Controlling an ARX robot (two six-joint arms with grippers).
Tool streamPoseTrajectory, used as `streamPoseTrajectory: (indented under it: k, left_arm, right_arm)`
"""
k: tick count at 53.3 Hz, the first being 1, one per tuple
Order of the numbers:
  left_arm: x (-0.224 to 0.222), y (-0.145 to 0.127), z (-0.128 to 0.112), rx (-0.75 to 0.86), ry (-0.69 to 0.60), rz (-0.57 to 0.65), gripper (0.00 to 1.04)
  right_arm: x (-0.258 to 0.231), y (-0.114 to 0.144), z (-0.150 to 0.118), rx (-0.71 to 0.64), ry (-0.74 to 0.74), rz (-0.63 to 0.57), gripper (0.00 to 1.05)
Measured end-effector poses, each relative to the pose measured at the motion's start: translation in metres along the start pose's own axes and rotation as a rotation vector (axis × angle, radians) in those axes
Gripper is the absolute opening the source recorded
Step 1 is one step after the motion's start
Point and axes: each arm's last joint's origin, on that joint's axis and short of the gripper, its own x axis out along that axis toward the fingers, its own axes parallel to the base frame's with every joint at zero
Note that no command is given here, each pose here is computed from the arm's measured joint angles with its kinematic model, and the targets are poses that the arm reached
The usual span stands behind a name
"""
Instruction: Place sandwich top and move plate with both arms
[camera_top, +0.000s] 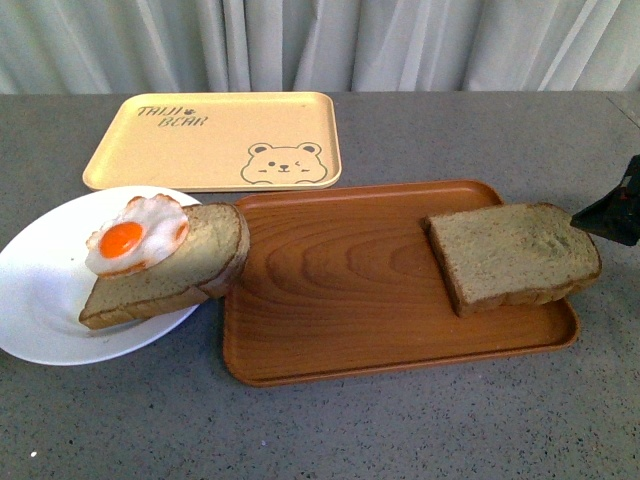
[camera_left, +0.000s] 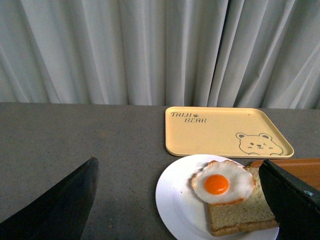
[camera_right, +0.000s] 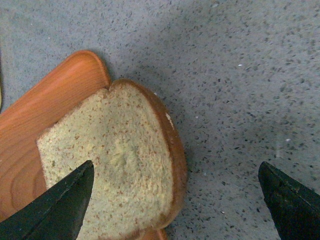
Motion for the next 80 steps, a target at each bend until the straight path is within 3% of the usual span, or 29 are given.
streamPoseTrajectory:
  k: [14, 27, 41, 53, 63, 72, 80]
  left_arm:
    - [0.000, 0.000, 0.000, 0.000, 0.000, 0.000, 0.96]
    - [0.000, 0.000, 0.000, 0.000, 0.000, 0.000, 0.96]
    - [0.000, 0.000, 0.000, 0.000, 0.000, 0.000, 0.96]
    - [0.000, 0.000, 0.000, 0.000, 0.000, 0.000, 0.96]
    - [0.000, 0.000, 0.000, 0.000, 0.000, 0.000, 0.96]
    - [0.000, 0.000, 0.000, 0.000, 0.000, 0.000, 0.96]
    - [0.000, 0.000, 0.000, 0.000, 0.000, 0.000, 0.96]
  right_arm:
    - [0.022, 0.013, -0.009, 0.005, 0.052, 0.015, 0.95]
    - [0.020, 0.013, -0.009, 0.045, 0.058, 0.029, 0.42]
    - [-0.009, 0.027, 0.014, 0.075, -0.013, 0.128, 0.02]
    - [-0.033, 0.069, 0.037, 0.079, -0.082, 0.263, 0.02]
    - [-0.039, 0.136, 0.049, 0.033, -0.123, 0.408, 0.02]
    - [-0.027, 0.199, 0.035, -0.018, -0.088, 0.523, 0.02]
    - [-0.006, 0.254, 0.000, -0.070, -0.024, 0.585, 0.02]
